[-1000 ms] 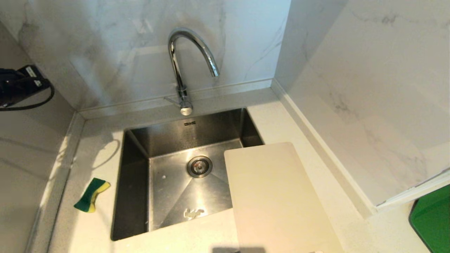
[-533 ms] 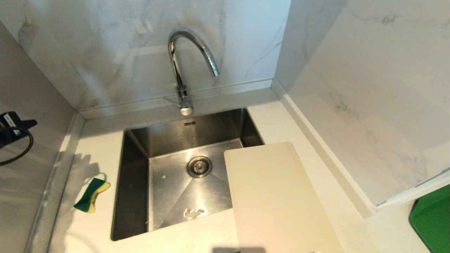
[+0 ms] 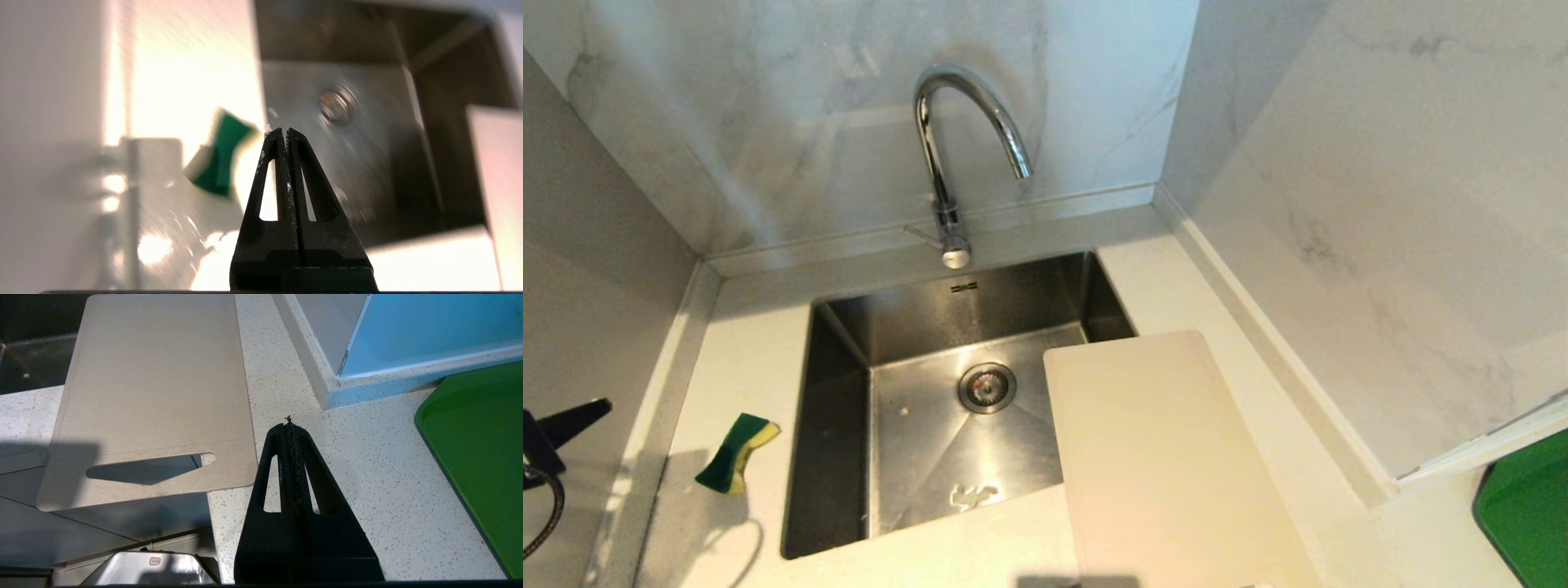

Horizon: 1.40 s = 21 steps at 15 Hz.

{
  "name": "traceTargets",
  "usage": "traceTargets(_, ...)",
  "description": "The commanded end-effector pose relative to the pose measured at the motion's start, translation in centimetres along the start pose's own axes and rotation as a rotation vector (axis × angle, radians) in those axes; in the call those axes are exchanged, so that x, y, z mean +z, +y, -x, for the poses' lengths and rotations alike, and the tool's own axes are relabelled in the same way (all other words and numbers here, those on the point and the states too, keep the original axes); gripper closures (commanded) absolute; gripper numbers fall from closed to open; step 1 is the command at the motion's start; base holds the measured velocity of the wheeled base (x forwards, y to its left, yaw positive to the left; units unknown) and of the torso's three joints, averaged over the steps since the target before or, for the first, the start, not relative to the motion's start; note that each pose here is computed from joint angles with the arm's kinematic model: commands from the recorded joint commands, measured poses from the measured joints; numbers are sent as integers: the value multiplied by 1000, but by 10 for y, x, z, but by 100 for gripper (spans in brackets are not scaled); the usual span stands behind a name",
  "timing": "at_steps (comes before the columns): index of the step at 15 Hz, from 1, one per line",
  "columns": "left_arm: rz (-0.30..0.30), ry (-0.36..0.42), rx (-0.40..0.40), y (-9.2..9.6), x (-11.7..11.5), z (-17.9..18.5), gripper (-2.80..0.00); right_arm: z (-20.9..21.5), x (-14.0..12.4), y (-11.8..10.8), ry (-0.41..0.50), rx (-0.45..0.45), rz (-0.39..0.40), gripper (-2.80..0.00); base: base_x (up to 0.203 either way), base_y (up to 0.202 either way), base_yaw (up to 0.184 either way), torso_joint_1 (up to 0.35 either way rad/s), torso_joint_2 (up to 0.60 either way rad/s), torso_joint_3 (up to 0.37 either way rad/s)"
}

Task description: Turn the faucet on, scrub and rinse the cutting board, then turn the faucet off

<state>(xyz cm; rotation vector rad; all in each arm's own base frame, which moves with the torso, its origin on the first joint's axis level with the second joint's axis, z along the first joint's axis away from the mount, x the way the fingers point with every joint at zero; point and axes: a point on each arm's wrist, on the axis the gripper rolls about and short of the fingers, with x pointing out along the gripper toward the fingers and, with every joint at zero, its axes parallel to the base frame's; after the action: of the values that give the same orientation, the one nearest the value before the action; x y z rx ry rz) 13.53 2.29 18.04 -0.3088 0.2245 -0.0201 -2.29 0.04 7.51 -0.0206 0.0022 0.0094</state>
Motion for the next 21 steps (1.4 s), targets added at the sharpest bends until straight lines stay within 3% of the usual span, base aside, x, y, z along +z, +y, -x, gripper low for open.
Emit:
traceTargets(1,-29,11,-116,-11,-23,24,0,0,0,0,1,1,1,0,0,0,0,0,0,0)
traceTargets(5,-80,28,-188,-12,-55,48,0,0,0,0,2,1,-1,0,0,0,0,0,0,0)
traceTargets(13,-100,-39,-179,-4,-97,95,0,0,0,0,2,0,-2,0,0,0,0,0,0,0)
traceTargets(18,-149,-160,-49,0,-106,112,0,0,0,0,2,-2,-4,0,0,0,0,0,0,0)
traceTargets(21,-223,-238,-6,2,-107,119,0,0,0,0,2,-1,-4,0,0,0,0,0,0,0)
